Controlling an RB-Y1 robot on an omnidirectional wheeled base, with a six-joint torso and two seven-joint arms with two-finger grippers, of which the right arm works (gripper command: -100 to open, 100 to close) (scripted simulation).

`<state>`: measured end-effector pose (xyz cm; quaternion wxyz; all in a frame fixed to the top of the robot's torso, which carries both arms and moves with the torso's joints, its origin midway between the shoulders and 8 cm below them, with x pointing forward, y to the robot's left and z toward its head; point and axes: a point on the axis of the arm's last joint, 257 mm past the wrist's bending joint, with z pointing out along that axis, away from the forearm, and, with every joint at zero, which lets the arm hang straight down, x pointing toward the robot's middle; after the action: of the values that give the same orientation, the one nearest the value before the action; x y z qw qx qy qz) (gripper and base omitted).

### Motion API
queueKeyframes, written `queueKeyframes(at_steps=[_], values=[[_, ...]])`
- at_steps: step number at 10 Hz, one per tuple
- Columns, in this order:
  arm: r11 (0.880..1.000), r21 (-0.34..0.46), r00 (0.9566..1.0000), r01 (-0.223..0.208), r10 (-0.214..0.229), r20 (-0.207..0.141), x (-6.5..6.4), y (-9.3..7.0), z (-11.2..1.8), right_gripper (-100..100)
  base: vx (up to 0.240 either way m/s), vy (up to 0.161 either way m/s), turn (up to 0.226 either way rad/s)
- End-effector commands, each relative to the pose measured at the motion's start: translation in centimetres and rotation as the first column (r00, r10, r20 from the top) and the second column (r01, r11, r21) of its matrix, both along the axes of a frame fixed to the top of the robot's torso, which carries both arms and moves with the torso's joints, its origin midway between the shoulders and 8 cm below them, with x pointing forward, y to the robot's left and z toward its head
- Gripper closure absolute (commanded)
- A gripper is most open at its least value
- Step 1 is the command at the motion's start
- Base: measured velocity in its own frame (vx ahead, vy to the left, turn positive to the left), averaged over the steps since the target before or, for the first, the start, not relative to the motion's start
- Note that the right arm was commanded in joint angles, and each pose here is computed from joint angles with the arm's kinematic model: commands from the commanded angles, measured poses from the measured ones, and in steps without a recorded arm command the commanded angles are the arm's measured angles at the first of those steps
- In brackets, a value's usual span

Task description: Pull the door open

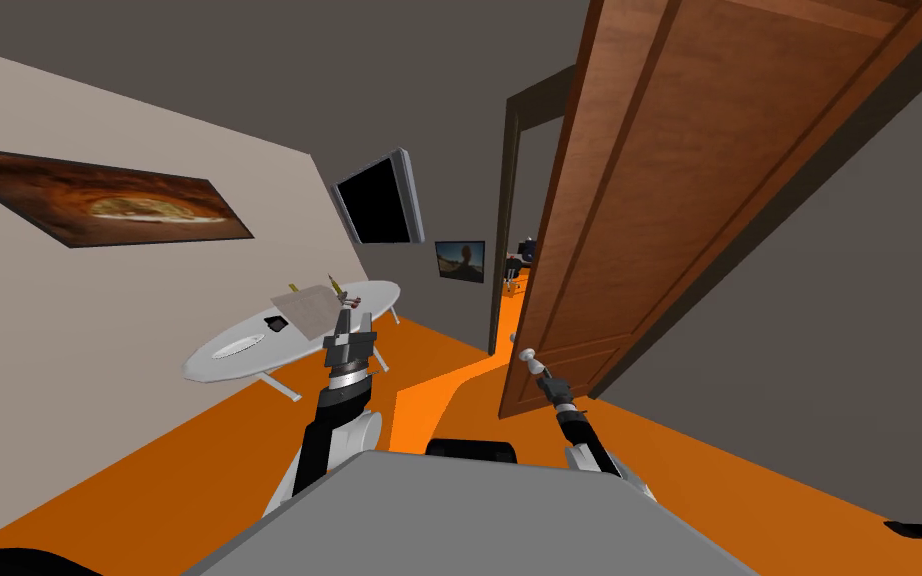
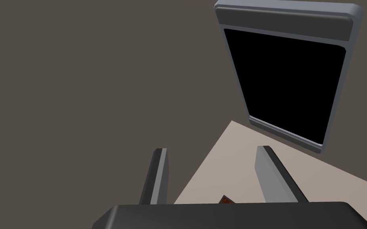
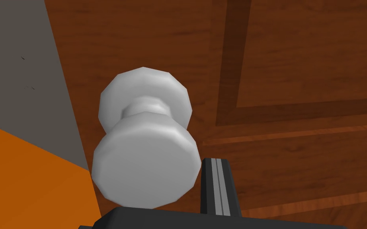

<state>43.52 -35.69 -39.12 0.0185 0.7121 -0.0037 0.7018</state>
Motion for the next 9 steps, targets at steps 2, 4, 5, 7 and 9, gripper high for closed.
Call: queueKeyframes(at_steps=[2, 4, 5, 7, 9], values=[[0.998, 0.019, 0.9985, -0.054, 0.054, 0.011, -0.26, 2.98, -0.09, -100, -0.071, -0.051, 0.047], [0.999, 0.013, 0.9986, -0.053, 0.053, -0.008, -0.79, 2.71, -0.89, -100, -0.052, -0.030, 0.020], [0.998, 0.015, 0.9985, -0.055, 0.055, -0.003, -0.68, 2.83, -0.69, -100, -0.033, 0.002, -0.015], [0.998, 0.020, 0.9981, -0.061, 0.060, 0.013, -0.33, 3.17, -0.08, -100, -0.003, 0.000, -0.025], [0.998, 0.020, 0.9977, -0.066, 0.066, 0.014, -0.40, 3.32, -0.06, -100, -0.003, -0.014, 0.030]])
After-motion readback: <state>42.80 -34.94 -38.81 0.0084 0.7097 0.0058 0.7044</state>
